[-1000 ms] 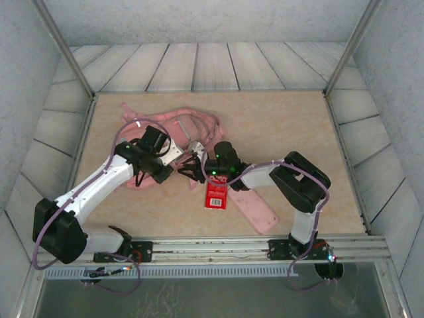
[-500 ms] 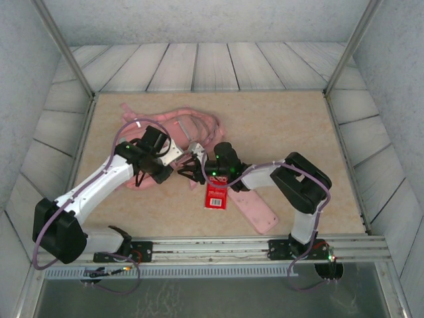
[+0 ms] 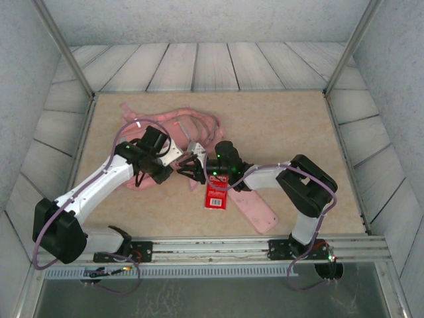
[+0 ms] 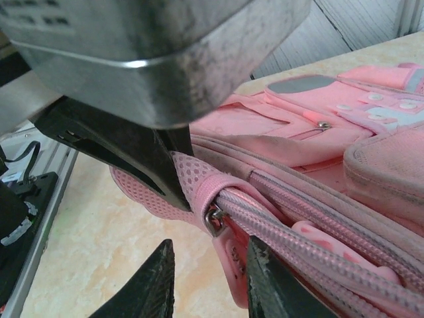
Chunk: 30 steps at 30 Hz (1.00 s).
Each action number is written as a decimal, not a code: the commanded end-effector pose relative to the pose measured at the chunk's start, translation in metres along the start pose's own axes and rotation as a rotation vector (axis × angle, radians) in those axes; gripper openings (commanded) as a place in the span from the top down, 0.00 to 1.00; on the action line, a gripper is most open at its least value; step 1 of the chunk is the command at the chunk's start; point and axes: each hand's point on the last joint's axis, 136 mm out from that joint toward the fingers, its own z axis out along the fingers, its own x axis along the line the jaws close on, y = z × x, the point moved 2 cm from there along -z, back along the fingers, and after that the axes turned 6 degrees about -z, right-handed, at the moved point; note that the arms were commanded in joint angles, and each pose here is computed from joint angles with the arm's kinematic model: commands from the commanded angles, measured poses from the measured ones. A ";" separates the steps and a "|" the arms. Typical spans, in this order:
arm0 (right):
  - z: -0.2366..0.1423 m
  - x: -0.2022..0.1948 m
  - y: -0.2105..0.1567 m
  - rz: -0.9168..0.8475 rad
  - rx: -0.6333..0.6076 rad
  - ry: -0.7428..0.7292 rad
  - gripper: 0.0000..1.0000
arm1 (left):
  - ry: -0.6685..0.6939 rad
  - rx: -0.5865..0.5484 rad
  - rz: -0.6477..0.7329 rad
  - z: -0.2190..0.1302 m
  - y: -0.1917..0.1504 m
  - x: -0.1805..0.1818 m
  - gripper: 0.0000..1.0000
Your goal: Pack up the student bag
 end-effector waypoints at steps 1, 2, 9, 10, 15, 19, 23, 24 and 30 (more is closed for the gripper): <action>0.002 0.006 0.008 -0.042 -0.005 0.030 0.70 | -0.018 -0.059 0.023 -0.010 0.011 -0.004 1.00; 0.003 0.004 0.007 -0.044 0.000 0.023 0.70 | -0.018 -0.059 0.026 -0.010 0.011 -0.004 1.00; 0.011 -0.004 -0.001 -0.048 0.040 -0.012 0.73 | -0.022 -0.052 0.027 -0.011 0.009 -0.005 0.99; 0.013 -0.005 -0.002 -0.050 0.052 -0.017 0.74 | -0.023 -0.051 0.027 -0.011 0.009 -0.005 1.00; 0.017 -0.010 -0.003 -0.054 0.079 -0.038 0.79 | -0.022 -0.051 0.028 -0.012 0.008 -0.005 1.00; 0.018 -0.011 -0.004 -0.048 0.095 -0.043 0.85 | -0.014 -0.050 0.029 -0.013 0.007 -0.004 1.00; 0.015 -0.012 -0.003 -0.032 0.115 -0.059 0.94 | 0.016 -0.052 0.032 -0.014 0.005 0.000 1.00; 0.013 -0.012 -0.004 -0.024 0.121 -0.066 0.95 | 0.027 -0.055 0.030 -0.015 0.005 0.002 1.00; -0.012 -0.013 -0.009 0.041 0.196 -0.161 1.00 | 0.126 -0.086 0.021 -0.015 0.003 0.020 1.00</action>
